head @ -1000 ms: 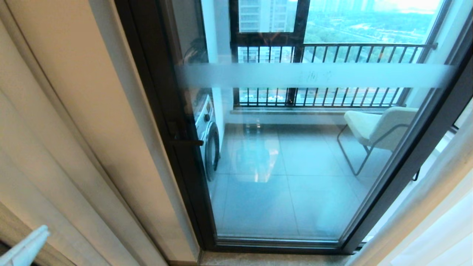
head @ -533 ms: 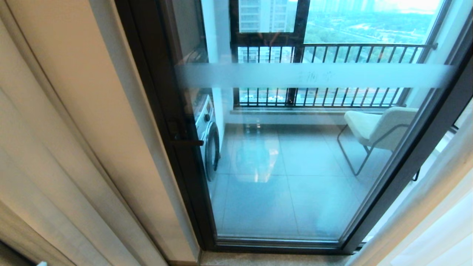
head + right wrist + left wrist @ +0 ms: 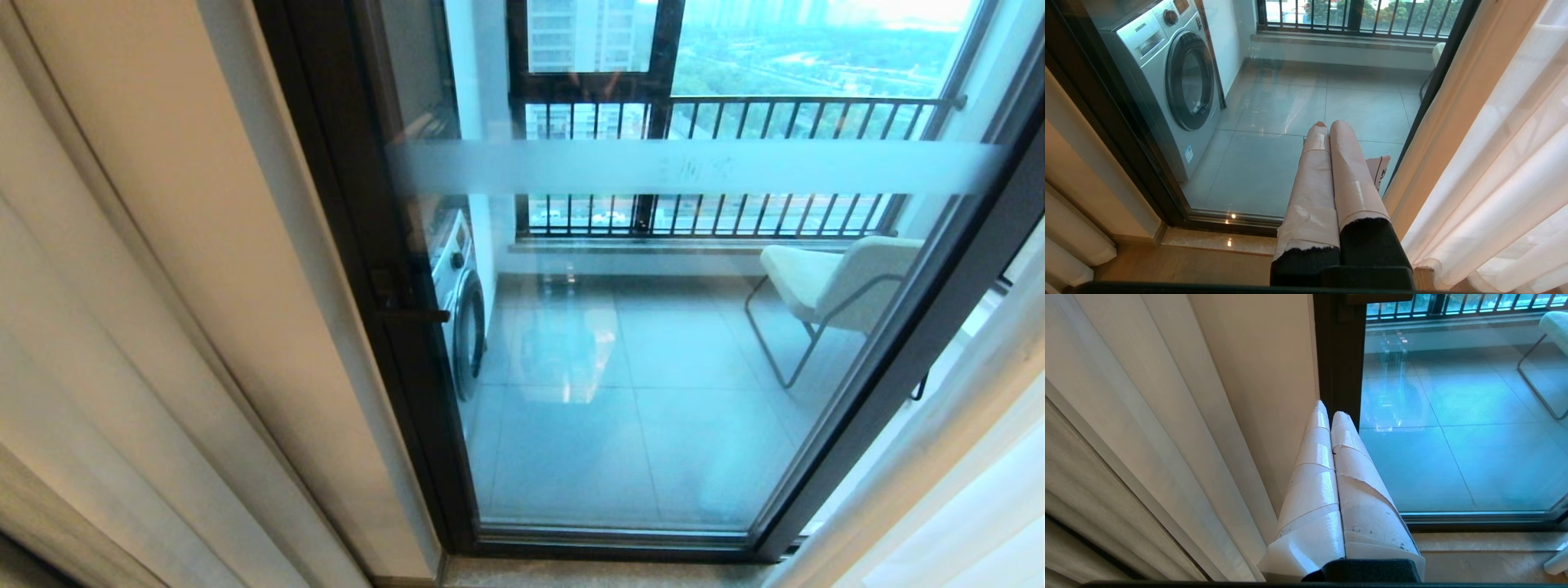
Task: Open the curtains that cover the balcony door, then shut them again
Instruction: Pull the inner curtains open on both sides
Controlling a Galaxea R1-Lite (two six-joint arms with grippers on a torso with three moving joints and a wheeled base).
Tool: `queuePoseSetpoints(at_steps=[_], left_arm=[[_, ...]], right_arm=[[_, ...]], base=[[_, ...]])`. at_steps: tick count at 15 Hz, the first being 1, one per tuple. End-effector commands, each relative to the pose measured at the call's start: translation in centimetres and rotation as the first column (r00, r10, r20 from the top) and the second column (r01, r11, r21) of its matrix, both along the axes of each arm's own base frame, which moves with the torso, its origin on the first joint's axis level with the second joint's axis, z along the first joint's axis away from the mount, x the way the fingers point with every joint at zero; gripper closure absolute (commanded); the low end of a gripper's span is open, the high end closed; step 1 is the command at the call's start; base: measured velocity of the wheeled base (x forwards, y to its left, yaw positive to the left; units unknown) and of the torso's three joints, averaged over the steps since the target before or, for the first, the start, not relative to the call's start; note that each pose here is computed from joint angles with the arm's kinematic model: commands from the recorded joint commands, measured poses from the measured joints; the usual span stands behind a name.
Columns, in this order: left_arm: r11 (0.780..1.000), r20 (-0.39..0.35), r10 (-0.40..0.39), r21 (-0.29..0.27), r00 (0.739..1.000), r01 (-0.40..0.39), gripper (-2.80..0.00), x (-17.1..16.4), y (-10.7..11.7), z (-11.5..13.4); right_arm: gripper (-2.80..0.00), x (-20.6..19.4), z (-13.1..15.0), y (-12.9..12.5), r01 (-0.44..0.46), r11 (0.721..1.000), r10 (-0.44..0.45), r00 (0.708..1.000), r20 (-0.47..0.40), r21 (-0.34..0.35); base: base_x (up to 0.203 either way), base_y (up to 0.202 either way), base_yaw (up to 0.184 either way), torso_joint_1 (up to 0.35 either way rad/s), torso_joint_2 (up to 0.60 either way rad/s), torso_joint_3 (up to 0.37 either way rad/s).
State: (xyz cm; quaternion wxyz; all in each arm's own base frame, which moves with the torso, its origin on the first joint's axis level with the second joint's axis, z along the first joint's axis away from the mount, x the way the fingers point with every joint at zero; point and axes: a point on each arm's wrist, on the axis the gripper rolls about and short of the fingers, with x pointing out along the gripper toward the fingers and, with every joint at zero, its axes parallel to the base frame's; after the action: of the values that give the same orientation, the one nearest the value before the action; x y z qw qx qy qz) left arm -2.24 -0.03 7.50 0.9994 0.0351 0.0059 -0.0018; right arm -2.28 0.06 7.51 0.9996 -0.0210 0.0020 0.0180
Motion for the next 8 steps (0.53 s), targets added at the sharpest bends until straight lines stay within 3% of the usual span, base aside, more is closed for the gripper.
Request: queuePoseSetpoints(at_steps=[1,8], left_arm=[[1.0,0.003,0.0,-0.001,1.0,0.0,0.0,-0.02,0.0,-0.01],[1.0,0.003,-0.001,0.017,1.0,0.001,0.0,-0.02,0.0,-0.01]], right_arm=[[0.0,0.0,0.0,0.0,-0.001,1.0,0.001,1.0,0.0,-0.001],[0.0,0.0,0.0,0.0,-0.001,1.0,0.001,1.0,0.0,-0.001]], base=[[0.0,0.0,0.0,0.0,0.0,0.0],[0.0,0.0,0.0,0.0,0.0,0.0]])
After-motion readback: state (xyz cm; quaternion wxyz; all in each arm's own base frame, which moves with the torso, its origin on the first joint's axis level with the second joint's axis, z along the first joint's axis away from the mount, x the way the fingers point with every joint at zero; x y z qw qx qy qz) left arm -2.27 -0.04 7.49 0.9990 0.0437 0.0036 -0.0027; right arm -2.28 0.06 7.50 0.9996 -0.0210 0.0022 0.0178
